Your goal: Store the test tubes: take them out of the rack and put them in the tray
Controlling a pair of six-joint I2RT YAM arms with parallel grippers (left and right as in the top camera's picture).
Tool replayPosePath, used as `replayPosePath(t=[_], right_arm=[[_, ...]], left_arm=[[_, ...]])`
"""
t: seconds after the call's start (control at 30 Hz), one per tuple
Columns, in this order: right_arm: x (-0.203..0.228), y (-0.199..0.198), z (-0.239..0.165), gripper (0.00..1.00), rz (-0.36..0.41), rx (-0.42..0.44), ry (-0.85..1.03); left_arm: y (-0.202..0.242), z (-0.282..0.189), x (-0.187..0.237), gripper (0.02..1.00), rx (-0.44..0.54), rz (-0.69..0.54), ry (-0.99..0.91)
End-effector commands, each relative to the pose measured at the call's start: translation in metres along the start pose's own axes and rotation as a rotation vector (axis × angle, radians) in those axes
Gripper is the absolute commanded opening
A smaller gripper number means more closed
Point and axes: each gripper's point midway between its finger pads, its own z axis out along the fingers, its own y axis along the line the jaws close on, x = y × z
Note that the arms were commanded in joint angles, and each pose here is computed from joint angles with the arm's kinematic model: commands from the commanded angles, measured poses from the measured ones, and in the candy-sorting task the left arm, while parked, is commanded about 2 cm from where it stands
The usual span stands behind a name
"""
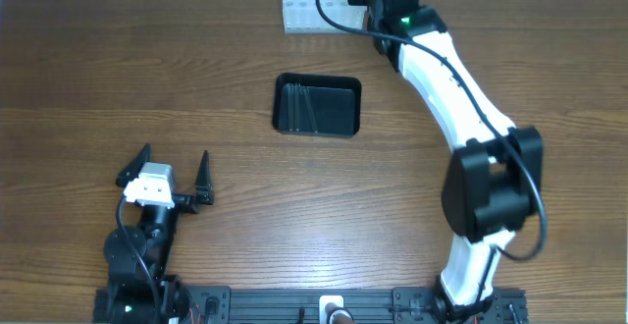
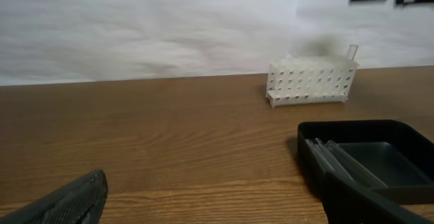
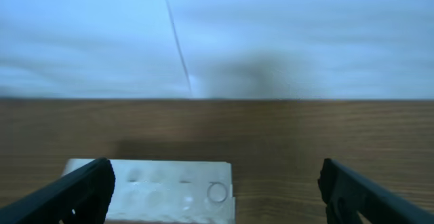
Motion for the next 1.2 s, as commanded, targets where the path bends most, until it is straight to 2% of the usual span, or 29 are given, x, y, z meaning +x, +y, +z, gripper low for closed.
replayPosePath(t=[0.03, 0.7, 1.2], right_arm=[[0.031, 0.003, 0.029, 0.965, -0.018, 0.007, 0.036], [0.069, -0.003, 0.058, 0.875, -0.01, 0.024, 0.085], [0.081, -0.003, 0.065, 0.663, -0.014, 0.027, 0.105]], left_arm=[[-0.001, 0.0, 0.001, 1.0, 0.008, 0.01, 0.0], [-0.001, 0.0, 0.001, 1.0, 0.007, 0.01, 0.0], [-0.001, 0.0, 0.001, 1.0, 0.008, 0.01, -0.001]])
